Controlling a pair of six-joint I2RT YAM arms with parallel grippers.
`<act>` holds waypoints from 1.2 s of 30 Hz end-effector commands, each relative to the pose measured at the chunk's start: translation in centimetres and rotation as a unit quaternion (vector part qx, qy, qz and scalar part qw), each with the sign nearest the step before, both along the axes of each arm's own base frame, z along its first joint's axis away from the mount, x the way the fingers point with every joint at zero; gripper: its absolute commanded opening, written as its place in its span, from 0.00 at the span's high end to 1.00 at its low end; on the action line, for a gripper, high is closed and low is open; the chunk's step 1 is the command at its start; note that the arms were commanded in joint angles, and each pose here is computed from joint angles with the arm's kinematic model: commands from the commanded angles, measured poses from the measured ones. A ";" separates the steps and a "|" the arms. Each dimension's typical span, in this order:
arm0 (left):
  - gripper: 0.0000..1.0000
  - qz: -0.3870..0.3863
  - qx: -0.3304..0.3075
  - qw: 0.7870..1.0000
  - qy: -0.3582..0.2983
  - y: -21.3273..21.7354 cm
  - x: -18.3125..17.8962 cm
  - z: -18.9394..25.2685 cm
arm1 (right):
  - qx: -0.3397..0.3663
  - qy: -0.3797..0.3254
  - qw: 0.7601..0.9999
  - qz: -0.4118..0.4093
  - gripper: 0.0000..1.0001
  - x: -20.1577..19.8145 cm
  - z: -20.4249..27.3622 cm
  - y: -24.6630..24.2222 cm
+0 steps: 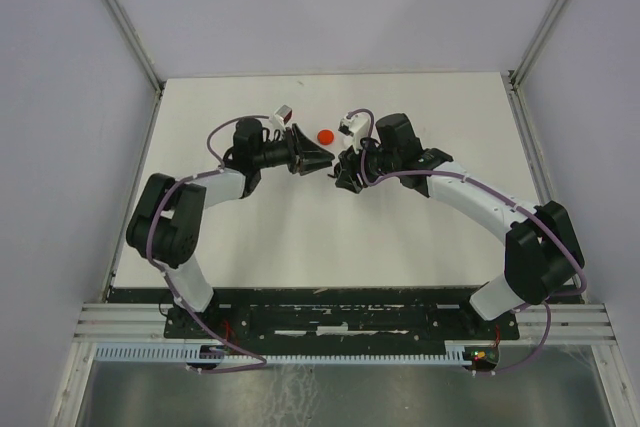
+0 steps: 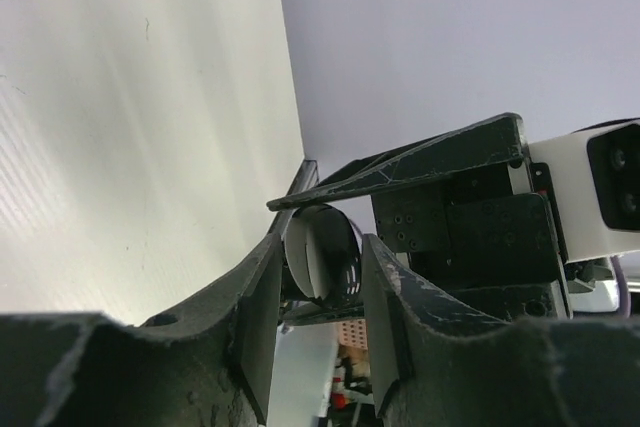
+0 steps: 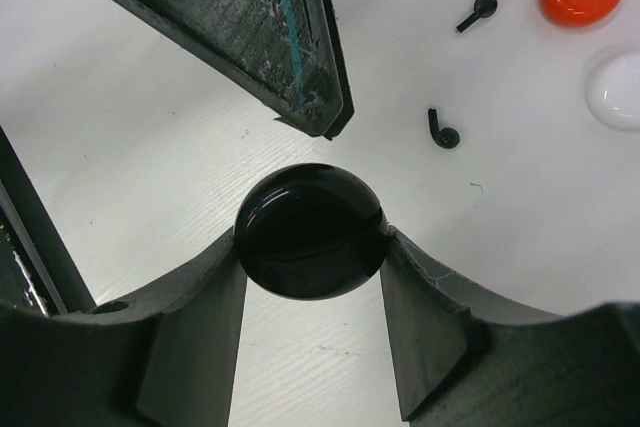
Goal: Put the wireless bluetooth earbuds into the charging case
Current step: Open the charging case.
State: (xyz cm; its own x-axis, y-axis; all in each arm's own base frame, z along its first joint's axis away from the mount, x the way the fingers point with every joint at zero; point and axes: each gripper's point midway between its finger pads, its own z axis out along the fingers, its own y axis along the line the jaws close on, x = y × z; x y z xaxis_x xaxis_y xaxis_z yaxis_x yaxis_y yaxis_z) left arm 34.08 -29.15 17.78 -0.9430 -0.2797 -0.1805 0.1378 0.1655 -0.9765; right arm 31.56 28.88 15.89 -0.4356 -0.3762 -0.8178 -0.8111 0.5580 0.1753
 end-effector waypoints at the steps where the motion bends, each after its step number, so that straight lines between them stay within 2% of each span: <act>1: 0.56 -0.015 0.051 0.996 -0.066 0.4 -0.3 1.6 | 0.025 -0.035 0.999 0.014 0.59 0.5 2.9 0.8; 12: 0.54 -0.036 0.108 0.990 -0.081 0.3 -1.3 0.9 | 0.026 -0.032 0.999 0.016 0.59 0.5 3.0 1.0; 36: 0.51 -0.007 0.101 0.989 -0.107 -0.1 0.0 4.0 | 0.024 -0.028 0.999 0.020 0.59 0.4 2.7 1.0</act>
State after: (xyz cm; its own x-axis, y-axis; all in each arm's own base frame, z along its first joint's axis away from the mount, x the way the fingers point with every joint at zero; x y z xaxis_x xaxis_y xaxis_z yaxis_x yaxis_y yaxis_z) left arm 33.61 -28.72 17.73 -0.9255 -0.2062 -0.3176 0.2182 0.3951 -0.8923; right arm 31.21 28.91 15.91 -0.4444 -0.3819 -0.8103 -0.8143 0.5491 0.1879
